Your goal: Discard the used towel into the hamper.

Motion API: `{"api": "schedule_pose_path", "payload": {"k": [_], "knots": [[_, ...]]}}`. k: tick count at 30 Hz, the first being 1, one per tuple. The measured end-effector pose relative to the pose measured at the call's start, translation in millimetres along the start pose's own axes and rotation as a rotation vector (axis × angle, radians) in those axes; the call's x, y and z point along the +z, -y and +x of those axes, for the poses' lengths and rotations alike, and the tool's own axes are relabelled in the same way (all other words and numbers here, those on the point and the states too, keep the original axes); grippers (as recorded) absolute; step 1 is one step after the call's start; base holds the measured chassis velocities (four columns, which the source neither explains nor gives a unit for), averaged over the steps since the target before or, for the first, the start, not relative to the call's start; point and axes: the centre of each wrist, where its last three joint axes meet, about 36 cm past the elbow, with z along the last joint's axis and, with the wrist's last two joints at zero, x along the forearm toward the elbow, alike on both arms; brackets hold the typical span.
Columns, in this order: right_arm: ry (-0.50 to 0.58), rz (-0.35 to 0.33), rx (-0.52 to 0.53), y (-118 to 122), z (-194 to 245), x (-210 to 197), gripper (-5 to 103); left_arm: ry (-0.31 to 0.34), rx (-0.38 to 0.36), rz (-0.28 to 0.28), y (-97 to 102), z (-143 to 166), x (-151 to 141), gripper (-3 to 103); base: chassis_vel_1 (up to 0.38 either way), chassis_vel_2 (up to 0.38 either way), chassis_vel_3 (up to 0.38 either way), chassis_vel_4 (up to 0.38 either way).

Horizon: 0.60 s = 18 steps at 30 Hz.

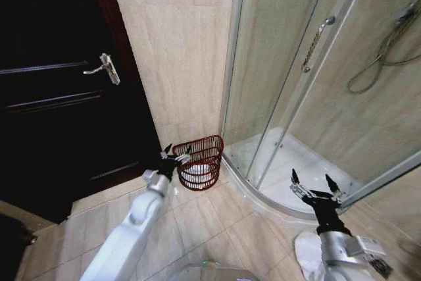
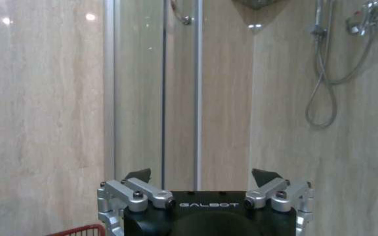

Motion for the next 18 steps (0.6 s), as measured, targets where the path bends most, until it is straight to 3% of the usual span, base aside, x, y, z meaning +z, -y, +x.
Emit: {"api": "schedule_pose_path", "payload": {"k": [5, 7, 10, 18], "knots": [[-0.008, 0.03, -0.019, 3, 5, 3, 100, 0.01, -0.025, -0.004, -3.7, 28, -11, 100, 0.0, 0.0, 0.0, 0.0], [-0.011, 0.037, -0.021, 4, 6, 4, 100, 0.013, -0.036, -0.01, -4.3, 30, -12, 100, 0.0, 0.0, 0.0, 0.0], [-0.008, 0.047, -0.025, 3, 10, 0, 100, 0.048, -0.11, -0.07, -7.7, 34, -18, 100, 0.0, 0.0, 0.0, 0.0], [0.005, 0.045, -0.032, 0, 12, -8, 100, 0.059, -0.13, -0.082, -2.0, 32, -21, 100, 0.0, 0.0, 0.0, 0.0]]}}
